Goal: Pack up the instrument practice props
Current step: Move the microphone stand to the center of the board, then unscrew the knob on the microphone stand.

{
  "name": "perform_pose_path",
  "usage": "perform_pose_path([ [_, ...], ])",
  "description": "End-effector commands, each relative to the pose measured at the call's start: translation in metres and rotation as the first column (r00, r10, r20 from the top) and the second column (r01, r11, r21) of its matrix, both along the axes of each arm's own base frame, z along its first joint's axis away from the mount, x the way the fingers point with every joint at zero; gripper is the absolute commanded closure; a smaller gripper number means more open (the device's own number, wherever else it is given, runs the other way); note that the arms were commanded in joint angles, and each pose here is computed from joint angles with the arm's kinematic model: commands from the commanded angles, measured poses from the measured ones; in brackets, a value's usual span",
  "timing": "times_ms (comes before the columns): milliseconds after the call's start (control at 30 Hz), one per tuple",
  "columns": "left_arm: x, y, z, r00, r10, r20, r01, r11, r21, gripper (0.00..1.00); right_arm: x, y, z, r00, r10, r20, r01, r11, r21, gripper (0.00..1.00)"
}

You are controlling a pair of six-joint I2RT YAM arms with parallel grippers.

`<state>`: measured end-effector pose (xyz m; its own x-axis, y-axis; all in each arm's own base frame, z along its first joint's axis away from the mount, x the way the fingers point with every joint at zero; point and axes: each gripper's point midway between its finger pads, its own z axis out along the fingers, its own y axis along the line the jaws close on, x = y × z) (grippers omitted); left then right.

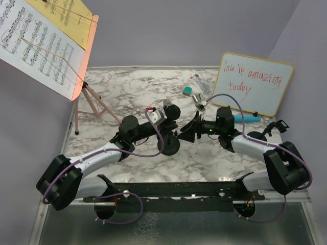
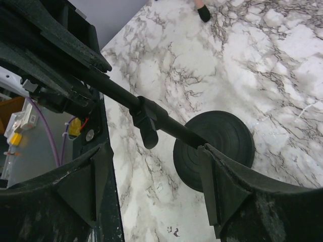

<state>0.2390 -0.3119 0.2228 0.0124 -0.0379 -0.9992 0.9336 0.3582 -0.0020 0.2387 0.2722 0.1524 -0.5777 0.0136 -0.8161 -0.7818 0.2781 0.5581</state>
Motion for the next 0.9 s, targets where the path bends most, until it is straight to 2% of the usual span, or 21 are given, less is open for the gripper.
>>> perform_pose_path([
  [0, -0.006, 0.0, 0.012, 0.999, -0.004, 0.049, 0.006, 0.999, -0.035, 1.0, -0.002, 0.011, 0.013, 0.992, 0.086, 0.09, -0.09, 0.995, 0.037, 0.28],
  [167, -0.007, 0.002, 0.011, 0.999, 0.001, 0.048, 0.001, 0.999, -0.04, 1.0, -0.006, 0.014, 0.008, 0.985, 0.135, 0.109, -0.14, 0.99, 0.034, 0.41],
  [500, -0.007, 0.001, 0.016, 0.999, 0.002, 0.038, 0.0, 0.999, -0.054, 1.0, -0.006, 0.025, 0.013, 0.968, 0.202, 0.15, -0.214, 0.975, 0.064, 0.49],
  [867, -0.006, 0.001, 0.016, 0.999, 0.003, 0.034, -0.001, 0.998, -0.058, 1.0, -0.007, 0.028, 0.008, 0.96, 0.239, 0.143, -0.25, 0.966, 0.065, 0.73],
])
